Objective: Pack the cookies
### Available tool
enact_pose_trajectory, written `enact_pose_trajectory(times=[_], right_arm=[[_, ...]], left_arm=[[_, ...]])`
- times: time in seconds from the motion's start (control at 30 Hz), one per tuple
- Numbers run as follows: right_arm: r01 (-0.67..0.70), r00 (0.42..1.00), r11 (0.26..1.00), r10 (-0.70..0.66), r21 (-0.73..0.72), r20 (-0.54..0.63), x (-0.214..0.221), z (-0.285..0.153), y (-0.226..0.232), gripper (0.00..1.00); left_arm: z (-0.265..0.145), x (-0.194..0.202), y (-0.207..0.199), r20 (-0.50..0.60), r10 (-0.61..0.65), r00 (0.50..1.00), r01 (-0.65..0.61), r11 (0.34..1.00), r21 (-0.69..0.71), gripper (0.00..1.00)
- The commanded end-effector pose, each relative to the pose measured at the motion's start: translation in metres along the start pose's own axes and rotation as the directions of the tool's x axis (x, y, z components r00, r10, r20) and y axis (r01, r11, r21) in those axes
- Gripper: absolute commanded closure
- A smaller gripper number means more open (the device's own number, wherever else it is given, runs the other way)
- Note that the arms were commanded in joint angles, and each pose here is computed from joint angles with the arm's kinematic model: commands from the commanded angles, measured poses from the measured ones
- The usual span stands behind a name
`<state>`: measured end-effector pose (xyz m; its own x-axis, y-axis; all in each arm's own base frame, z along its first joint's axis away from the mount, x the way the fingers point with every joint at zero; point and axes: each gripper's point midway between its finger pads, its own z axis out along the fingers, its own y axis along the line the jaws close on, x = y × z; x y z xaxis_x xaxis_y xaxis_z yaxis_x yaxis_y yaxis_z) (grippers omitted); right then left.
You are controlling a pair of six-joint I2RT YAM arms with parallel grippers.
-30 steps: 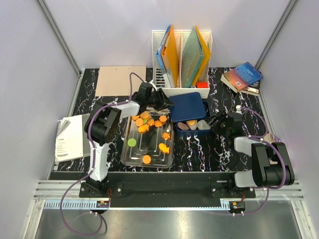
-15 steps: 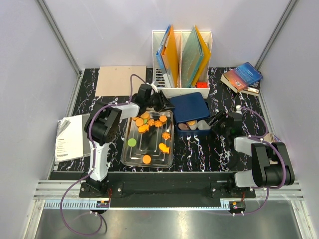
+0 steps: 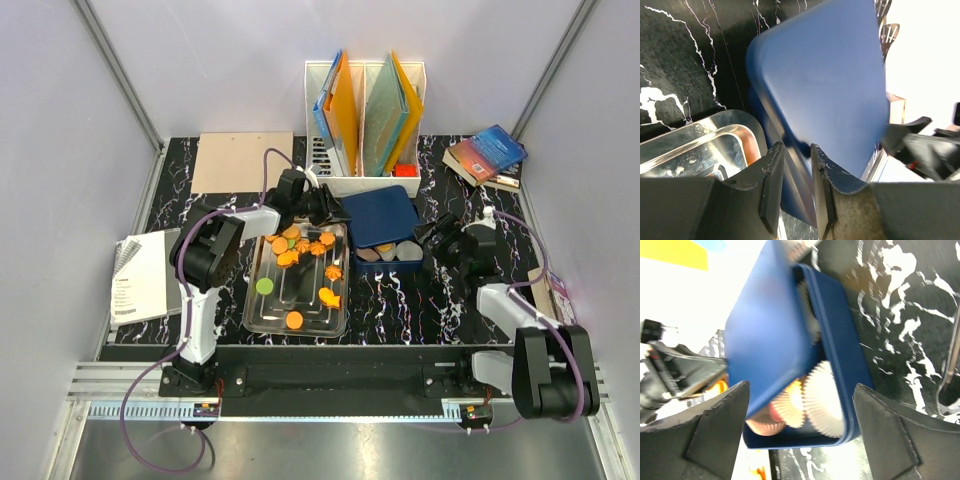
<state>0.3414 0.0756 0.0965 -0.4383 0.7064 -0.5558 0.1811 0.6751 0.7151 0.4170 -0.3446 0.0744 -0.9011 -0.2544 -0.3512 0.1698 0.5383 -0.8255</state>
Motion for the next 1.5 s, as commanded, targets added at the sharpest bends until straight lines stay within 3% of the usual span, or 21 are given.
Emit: enact_pose_trajectory(times=[0.0, 0.4, 0.6, 0.83, 1.27, 1.47], right_arm=[[0.019, 0.996, 0.999, -0.017, -0.031, 0.084, -0.029, -0.008, 0.021, 0.06], [0.029, 0.999, 0.999, -0.029, 0.028, 0.025, -0.037, 0.047, 0.016, 0.11], [0.045, 0.999, 0.996, -0.046, 0.073, 0.011, -0.041, 0.063, 0.009, 0.18], [0.064, 0.998, 0.989, -0.062, 0.130, -0.021, -0.026, 0.055, -0.010, 0.37], [0.073, 0.995, 0.975, -0.055, 0.211, -0.088, -0.001, 0.030, -0.035, 0.54], [0.084, 0.993, 0.972, -0.064, 0.219, -0.096, 0.004, 0.008, -0.036, 0.58]], left_arm=[[-0.009, -0.004, -0.021, 0.011, 0.052, 0.999, -0.052, 0.998, 0.046, 0.68], [-0.006, 0.001, -0.021, -0.003, 0.051, 0.999, -0.051, 0.998, 0.042, 0.68], [-0.006, 0.001, -0.024, -0.009, 0.065, 0.998, -0.064, 0.997, 0.039, 0.68], [-0.008, 0.001, -0.026, -0.015, 0.075, 0.997, -0.075, 0.997, 0.035, 0.67], [-0.013, -0.001, -0.029, -0.010, 0.075, 0.997, -0.075, 0.997, 0.027, 0.61], [-0.015, -0.002, -0.031, -0.008, 0.078, 0.997, -0.078, 0.997, 0.024, 0.59]])
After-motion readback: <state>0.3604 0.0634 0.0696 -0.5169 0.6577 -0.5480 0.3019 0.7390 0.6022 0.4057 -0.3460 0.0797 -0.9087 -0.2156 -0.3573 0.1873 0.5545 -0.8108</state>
